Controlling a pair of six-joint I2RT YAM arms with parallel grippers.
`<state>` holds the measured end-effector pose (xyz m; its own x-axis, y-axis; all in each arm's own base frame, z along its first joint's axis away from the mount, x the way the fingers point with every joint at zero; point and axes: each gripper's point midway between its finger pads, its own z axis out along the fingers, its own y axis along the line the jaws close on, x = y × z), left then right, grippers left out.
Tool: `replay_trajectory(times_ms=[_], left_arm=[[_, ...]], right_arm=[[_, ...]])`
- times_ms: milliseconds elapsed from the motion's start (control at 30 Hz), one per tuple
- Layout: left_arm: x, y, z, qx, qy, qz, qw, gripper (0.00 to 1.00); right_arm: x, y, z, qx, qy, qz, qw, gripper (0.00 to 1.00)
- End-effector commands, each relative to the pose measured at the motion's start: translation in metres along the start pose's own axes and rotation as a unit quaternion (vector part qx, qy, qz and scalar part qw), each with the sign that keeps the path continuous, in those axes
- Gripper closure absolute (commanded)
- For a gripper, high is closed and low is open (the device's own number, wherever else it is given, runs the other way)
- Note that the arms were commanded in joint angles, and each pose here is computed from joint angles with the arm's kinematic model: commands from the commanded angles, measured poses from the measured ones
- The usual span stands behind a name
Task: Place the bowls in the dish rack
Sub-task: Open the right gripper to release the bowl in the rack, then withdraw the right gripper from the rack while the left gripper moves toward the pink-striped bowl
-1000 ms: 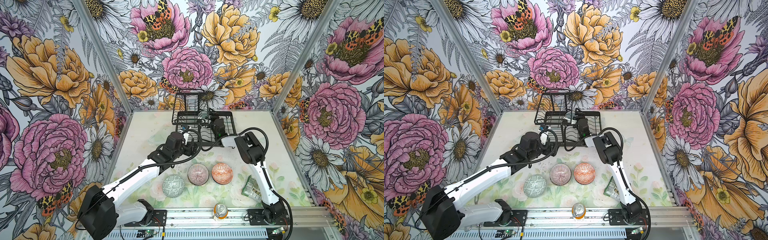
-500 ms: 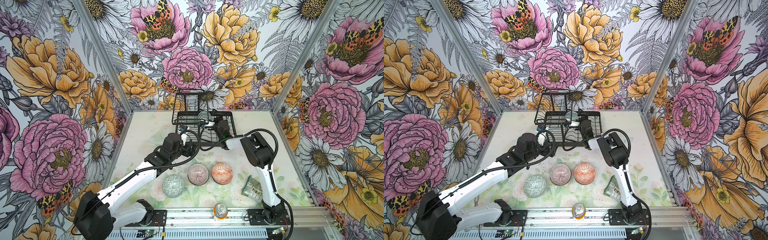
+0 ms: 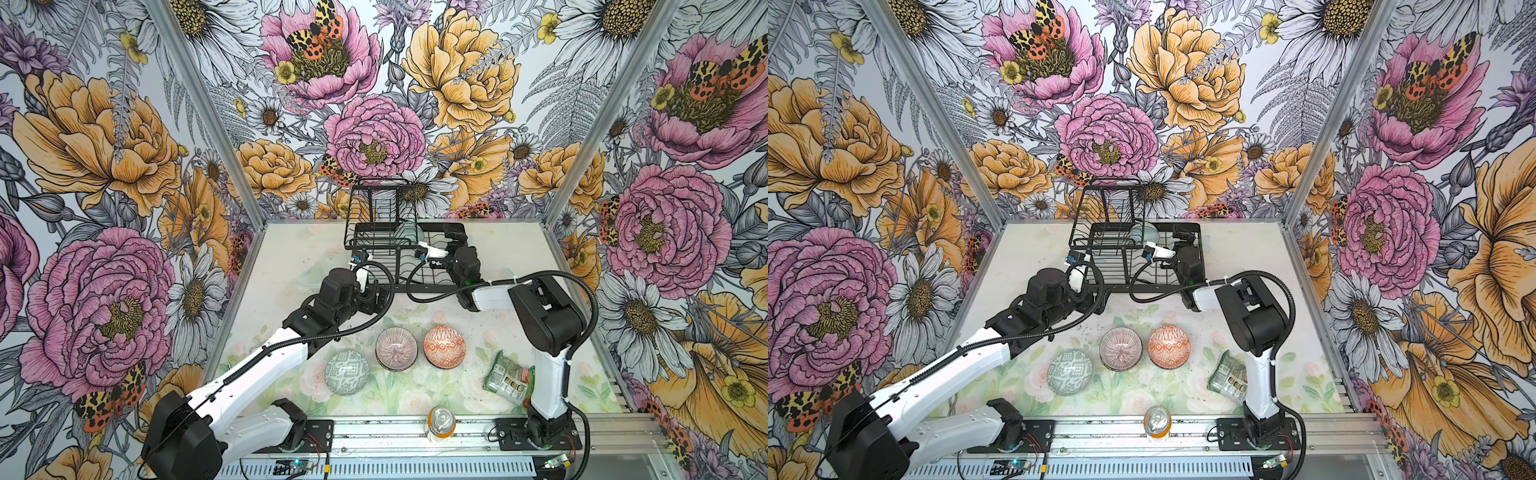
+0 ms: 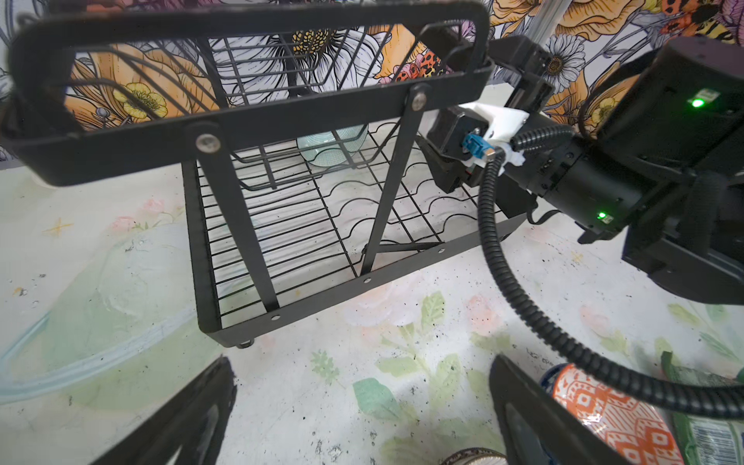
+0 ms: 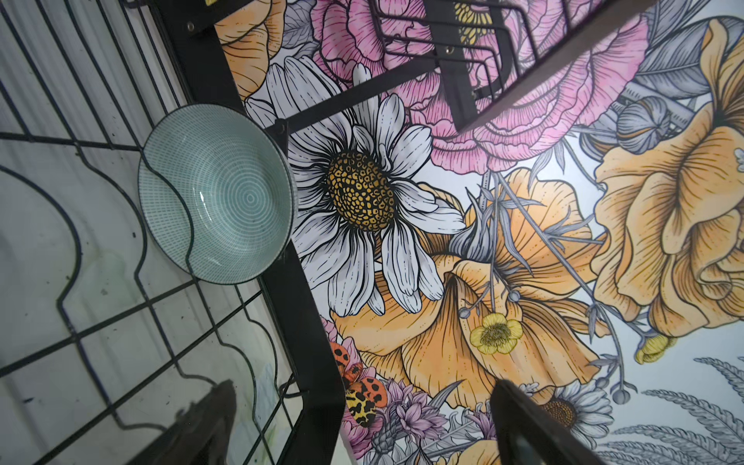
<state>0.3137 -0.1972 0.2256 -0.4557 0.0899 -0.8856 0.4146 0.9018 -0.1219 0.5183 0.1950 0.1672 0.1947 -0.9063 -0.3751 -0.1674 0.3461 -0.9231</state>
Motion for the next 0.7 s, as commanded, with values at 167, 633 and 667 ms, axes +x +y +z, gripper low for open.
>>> replay_trajectory(times_ms=[167,633,667], left_arm=[[0.007,0.007,-0.01,-0.008,0.011,0.003,1.0,0.01],[0.036,0.001,-0.013,0.002,0.059,-0.014,0.998,0.01],[0.04,0.001,-0.013,0.002,0.063,-0.017,0.998,0.01]], right_arm=[[0.0,-0.032,-0.054,0.008,0.03,0.112,0.993,0.01],[0.011,-0.048,-0.15,-0.064,0.175,0.38,0.906,0.0],[0.01,-0.047,-0.156,-0.073,0.18,0.395,0.898,0.01]])
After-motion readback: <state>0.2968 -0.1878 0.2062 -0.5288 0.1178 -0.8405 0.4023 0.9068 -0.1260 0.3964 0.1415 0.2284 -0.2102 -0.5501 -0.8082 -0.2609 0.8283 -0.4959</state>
